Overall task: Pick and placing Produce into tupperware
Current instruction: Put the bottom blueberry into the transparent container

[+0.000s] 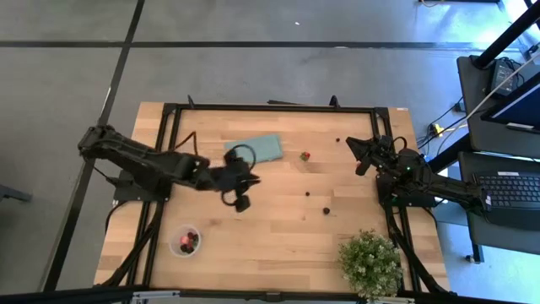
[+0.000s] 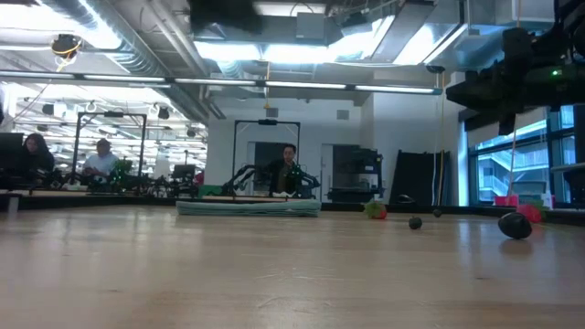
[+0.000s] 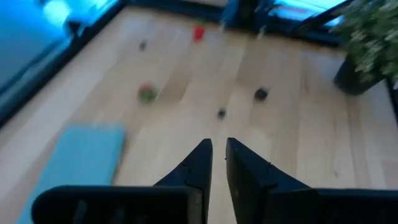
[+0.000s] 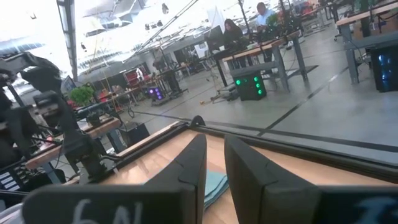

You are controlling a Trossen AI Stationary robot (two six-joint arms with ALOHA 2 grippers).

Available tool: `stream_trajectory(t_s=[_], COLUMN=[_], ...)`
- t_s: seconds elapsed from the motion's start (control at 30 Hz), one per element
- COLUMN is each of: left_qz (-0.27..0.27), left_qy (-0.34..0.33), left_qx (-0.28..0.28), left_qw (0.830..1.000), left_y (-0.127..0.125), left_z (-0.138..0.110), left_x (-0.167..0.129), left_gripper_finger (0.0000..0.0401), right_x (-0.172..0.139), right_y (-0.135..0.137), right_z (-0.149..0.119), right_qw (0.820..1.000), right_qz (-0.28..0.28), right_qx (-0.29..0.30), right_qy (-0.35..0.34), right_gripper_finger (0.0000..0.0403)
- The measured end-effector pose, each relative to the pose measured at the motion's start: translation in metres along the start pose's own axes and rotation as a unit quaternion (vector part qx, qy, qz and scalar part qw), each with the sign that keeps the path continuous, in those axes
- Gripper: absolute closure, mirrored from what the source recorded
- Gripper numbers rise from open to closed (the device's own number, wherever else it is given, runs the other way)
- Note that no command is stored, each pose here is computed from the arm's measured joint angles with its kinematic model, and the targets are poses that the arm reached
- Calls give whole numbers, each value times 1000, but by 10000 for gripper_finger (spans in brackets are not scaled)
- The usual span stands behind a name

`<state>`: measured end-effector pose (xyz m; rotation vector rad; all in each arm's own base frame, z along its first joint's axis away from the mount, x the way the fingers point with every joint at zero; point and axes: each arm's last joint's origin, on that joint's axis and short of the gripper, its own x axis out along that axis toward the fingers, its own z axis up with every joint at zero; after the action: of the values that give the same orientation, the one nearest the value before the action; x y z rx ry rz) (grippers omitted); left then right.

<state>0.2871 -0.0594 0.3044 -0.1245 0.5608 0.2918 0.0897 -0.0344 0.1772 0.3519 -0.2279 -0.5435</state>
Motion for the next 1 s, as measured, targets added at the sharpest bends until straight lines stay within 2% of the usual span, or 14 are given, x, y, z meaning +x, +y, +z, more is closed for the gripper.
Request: stream_trajectory(t_s=[0.13, 0.23, 0.37, 0.5, 0.67, 0.83, 1.0], left_qz=[-47, -81, -80, -114, -168, -155, -123], left_qy=[-19, -2, 7, -30, -53, -38, -28], left_qx=[49, 54, 71, 93, 70, 47, -12], left_qw=[998, 995, 994, 989, 982, 986, 992], left_y=[7, 15, 21, 20, 23, 30, 32], left_z=[9, 7, -1, -4, -12, -28, -41], left_x=[28, 52, 87, 117, 149, 175, 192], left_gripper_finger=[369, 363, 331, 302, 266, 225, 204], right_x=[0, 0, 0, 0, 0, 0, 0], right_y=[0, 0, 0, 0, 0, 0, -1], right_z=[0, 0, 0, 0, 0, -1, -3], right_qw=[1000, 1000, 1000, 1000, 1000, 1000, 1000], right_qz=[0, 0, 0, 0, 0, -1, -5], right_qx=[0, -1, -2, -2, -4, -16, -19], right_qy=[0, 0, 0, 0, 1, 3, 14], right_gripper_finger=[342, 342, 342, 342, 342, 342, 342])
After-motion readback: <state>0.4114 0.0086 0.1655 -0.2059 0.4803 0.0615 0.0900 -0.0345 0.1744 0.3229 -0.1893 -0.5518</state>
